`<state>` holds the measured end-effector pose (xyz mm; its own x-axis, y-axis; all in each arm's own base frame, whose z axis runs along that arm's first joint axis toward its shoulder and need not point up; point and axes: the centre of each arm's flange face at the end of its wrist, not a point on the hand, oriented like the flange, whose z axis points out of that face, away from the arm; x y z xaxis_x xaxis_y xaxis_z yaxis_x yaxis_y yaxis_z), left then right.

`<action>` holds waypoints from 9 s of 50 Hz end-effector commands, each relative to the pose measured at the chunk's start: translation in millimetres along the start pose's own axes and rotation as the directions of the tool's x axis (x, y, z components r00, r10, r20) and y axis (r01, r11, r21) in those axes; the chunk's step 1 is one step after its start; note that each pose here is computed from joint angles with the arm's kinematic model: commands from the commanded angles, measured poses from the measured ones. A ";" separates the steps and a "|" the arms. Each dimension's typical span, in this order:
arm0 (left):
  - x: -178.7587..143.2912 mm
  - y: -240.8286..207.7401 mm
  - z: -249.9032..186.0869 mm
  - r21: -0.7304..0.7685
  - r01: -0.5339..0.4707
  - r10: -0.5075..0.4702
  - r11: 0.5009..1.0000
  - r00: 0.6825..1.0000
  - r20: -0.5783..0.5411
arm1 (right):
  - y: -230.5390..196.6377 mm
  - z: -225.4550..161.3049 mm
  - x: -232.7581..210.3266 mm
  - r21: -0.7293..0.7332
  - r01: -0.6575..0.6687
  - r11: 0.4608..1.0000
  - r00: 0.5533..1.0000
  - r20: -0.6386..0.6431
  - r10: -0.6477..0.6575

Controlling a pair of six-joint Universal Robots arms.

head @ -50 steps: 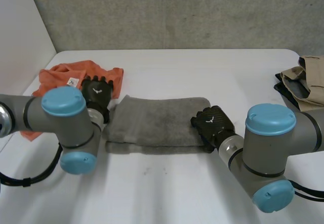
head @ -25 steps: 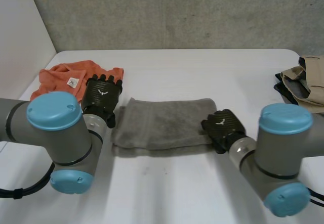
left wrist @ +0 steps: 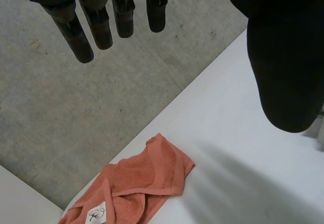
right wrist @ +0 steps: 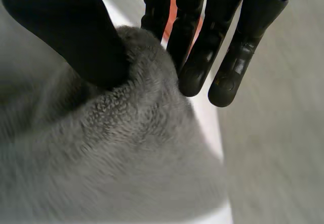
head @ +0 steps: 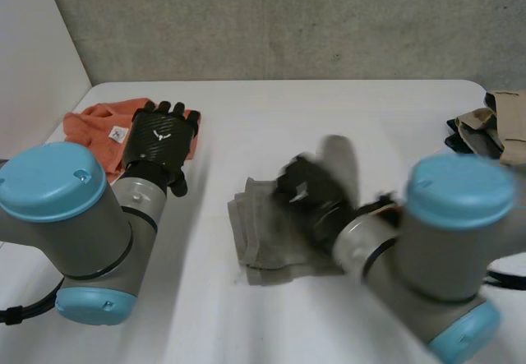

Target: Fold the laundry.

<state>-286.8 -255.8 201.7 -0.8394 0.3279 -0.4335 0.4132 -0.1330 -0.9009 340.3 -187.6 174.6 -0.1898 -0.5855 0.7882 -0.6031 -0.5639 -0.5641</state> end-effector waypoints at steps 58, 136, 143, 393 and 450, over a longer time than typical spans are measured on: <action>91.7 15.3 -16.1 -0.268 0.104 -0.184 0.958 0.938 -0.295 | 79.8 31.3 28.2 -0.286 -0.684 0.671 0.718 -0.106 0.688; 23.5 -101.2 -51.6 -0.020 0.260 -0.217 0.965 0.756 -0.618 | 61.2 39.1 -38.9 -0.006 -0.469 0.883 0.878 -0.111 0.466; 23.3 -100.6 -51.3 -0.022 0.260 -0.218 0.965 0.756 -0.617 | 59.9 46.3 -33.7 0.016 -0.464 0.885 0.879 -0.117 0.463; -162.9 177.2 151.7 -0.187 -0.108 0.087 0.977 0.989 -0.119 | 113.9 -32.8 74.6 -0.024 -0.581 0.814 0.782 -0.295 0.550; 97.9 -36.5 -40.5 0.000 0.356 -0.282 0.934 0.740 -0.610 | 141.4 -38.0 100.6 -0.061 -0.602 0.796 0.730 -0.446 0.518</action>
<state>-369.4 -178.3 175.7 -0.5137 0.8575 -0.0272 0.1169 0.0385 -0.9924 205.3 -304.2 182.7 -0.7951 -0.4599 0.3954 -0.4164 -0.0600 -0.9072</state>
